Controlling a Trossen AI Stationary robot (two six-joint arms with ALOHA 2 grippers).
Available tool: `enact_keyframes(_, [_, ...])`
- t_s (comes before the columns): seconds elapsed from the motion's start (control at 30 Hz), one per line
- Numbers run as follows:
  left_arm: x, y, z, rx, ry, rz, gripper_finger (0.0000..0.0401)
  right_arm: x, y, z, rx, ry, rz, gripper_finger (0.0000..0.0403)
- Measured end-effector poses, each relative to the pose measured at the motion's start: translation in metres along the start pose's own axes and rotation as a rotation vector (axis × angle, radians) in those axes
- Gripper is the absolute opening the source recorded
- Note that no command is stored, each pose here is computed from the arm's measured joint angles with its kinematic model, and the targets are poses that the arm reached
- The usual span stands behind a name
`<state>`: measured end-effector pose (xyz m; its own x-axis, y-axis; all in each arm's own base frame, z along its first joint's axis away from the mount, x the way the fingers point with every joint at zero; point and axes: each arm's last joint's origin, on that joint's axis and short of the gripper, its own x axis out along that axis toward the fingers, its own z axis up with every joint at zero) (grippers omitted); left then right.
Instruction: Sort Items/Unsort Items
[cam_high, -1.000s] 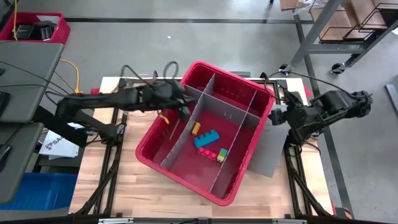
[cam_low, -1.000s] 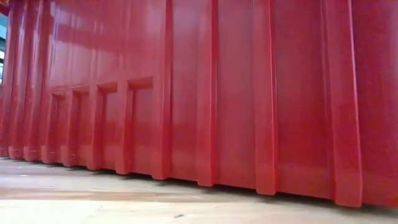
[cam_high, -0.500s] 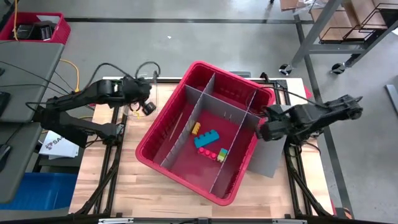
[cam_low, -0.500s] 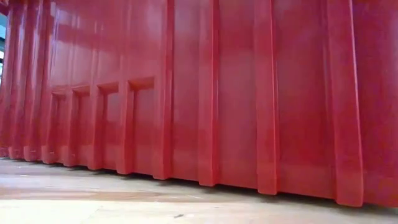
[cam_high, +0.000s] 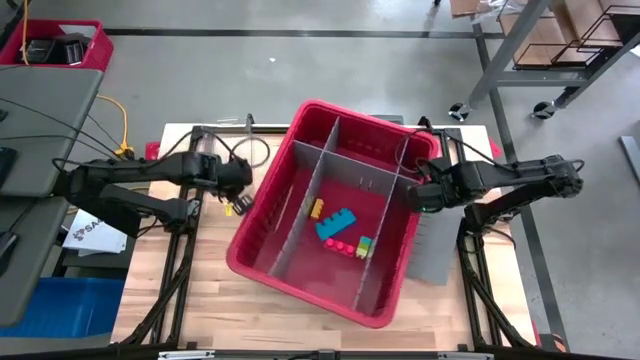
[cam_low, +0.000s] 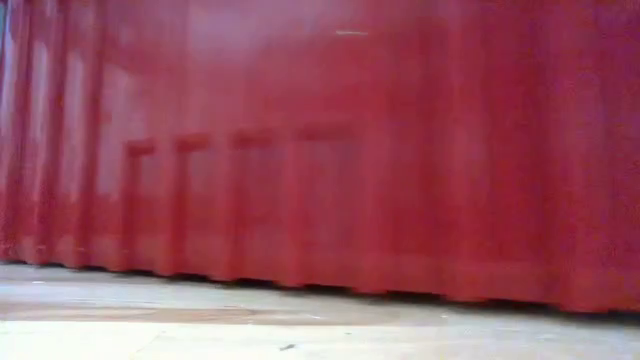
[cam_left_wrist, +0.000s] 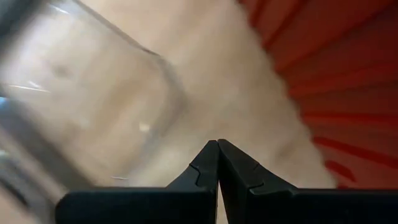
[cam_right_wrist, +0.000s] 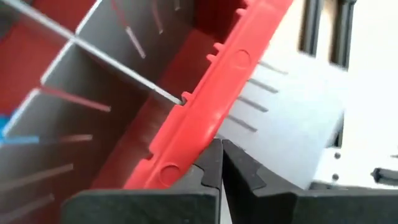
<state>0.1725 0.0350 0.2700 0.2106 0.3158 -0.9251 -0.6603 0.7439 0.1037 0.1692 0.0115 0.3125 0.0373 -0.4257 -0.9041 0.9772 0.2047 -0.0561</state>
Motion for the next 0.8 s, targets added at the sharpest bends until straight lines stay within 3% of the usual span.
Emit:
enact_keyframes(0.17, [-0.006, -0.022, -0.013, -0.034, 0.036, -0.115, 0.0, 0.007, 0.003, 0.012, 0.021, -0.041, -0.015, 0.0])
enact_keyframes(0.4, [-0.017, -0.047, -0.035, -0.067, 0.045, -0.17, 0.0, 0.014, 0.018, 0.03, 0.016, -0.093, 0.086, 0.0])
enact_keyframes(0.6, [-0.025, -0.06, -0.045, -0.177, 0.041, -0.236, 0.0, -0.014, 0.011, 0.043, -0.038, -0.122, 0.123, 0.0])
enact_keyframes(0.7, [-0.027, -0.063, -0.048, -0.162, 0.01, -0.228, 0.0, -0.035, 0.013, 0.054, -0.085, -0.188, 0.211, 0.0])
enact_keyframes(0.8, [-0.027, -0.062, -0.048, -0.152, -0.019, -0.197, 0.0, -0.063, 0.027, 0.071, -0.227, -0.338, 0.428, 0.0])
